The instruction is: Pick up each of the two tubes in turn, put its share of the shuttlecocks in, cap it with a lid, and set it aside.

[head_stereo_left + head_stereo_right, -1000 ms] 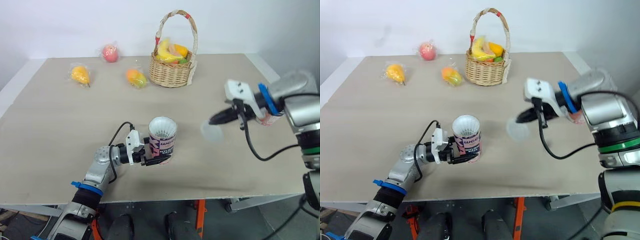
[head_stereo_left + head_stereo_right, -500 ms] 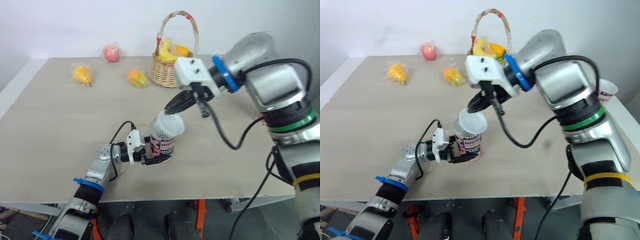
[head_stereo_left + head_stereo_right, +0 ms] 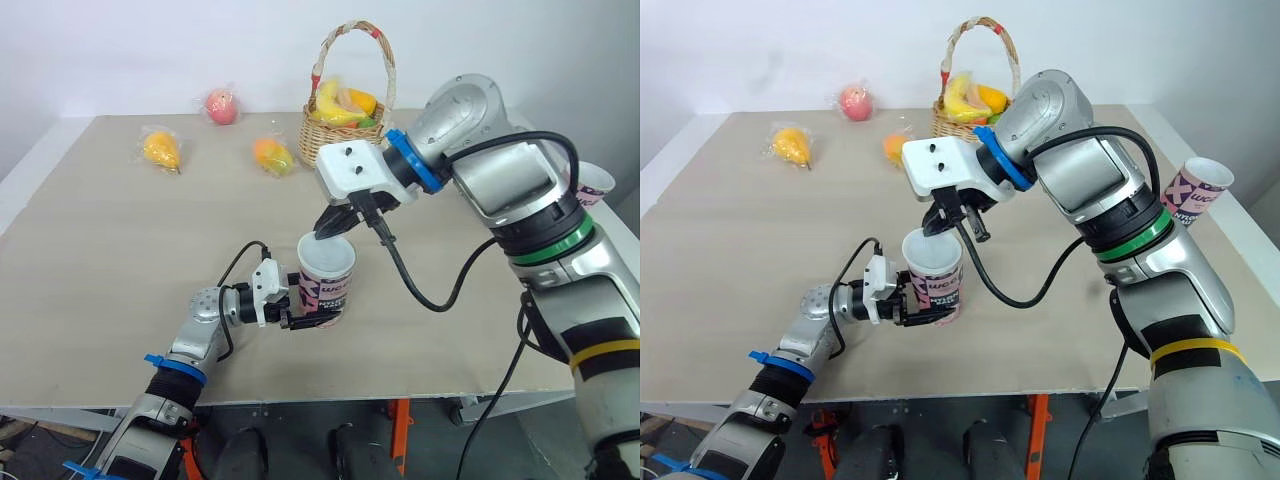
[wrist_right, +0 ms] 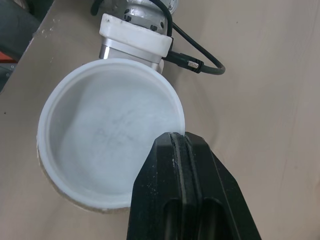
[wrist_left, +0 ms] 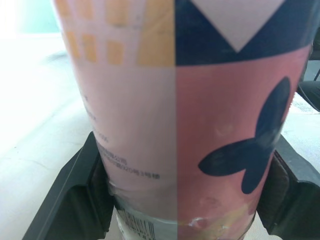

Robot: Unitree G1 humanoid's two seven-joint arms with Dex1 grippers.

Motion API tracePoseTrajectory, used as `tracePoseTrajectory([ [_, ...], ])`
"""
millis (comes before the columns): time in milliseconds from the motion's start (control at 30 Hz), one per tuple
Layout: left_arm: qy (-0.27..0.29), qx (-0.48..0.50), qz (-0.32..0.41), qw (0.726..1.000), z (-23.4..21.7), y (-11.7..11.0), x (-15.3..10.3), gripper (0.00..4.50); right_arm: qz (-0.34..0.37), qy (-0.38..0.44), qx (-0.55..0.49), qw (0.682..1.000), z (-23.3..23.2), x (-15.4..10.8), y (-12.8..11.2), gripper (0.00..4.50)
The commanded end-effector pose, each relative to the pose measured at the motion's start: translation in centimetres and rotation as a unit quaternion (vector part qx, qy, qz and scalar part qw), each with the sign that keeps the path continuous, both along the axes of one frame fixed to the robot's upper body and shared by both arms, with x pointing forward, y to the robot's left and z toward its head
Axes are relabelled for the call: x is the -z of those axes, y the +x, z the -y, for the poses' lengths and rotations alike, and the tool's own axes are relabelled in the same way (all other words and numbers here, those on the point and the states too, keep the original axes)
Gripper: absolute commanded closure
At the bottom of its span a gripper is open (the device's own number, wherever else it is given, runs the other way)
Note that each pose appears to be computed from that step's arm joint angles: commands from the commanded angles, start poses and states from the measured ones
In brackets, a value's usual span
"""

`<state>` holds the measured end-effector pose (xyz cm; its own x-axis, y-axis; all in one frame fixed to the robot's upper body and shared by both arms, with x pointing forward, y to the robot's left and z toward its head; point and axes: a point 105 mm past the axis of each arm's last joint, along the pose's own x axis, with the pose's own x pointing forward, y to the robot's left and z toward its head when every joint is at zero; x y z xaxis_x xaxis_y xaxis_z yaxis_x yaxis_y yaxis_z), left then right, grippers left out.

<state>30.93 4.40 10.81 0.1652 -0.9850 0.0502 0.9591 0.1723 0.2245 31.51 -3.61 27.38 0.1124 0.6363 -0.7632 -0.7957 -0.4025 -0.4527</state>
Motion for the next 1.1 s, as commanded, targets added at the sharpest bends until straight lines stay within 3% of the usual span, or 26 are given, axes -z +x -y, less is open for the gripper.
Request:
tracePoseTrajectory([
  [33, 0.026, -0.015, -0.024, 0.999, -0.8, 0.2, 1.4, 1.2, 0.027, -0.028, -0.015, 0.999, 0.8, -0.4, -0.4, 4.43],
  [467, 0.027, -0.02, -0.023, 0.999, -1.2, 0.4, 1.1, 1.2, 0.123, -0.067, -0.053, 0.989, 1.1, -0.1, -0.2, 4.43],
  [700, 0.026, -0.026, -0.022, 0.999, -1.4, 0.5, 1.1, 1.2, 0.118, -0.083, -0.085, 0.986, 1.2, 1.7, -1.0, 4.43],
  [833, 0.025, -0.029, -0.021, 0.999, -1.4, 0.5, 1.1, 1.2, 0.117, -0.066, -0.078, 0.988, 0.6, 2.3, -0.8, 3.14],
  [967, 0.023, -0.031, -0.022, 0.999, -1.4, 0.5, 1.0, 1.2, 0.12, -0.04, -0.056, 0.99, 0.1, 1.8, -0.2, 1.07],
  [1067, 0.022, -0.032, -0.022, 0.999, -1.5, 0.5, 1.0, 1.2, 0.119, -0.031, -0.043, 0.991, 0.0, 1.4, 0.1, 0.1],
  [1100, 0.022, -0.032, -0.023, 0.999, -1.5, 0.6, 1.0, 1.2, 0.118, -0.027, -0.036, 0.992, 0.0, 1.2, 0.2, 0.1],
])
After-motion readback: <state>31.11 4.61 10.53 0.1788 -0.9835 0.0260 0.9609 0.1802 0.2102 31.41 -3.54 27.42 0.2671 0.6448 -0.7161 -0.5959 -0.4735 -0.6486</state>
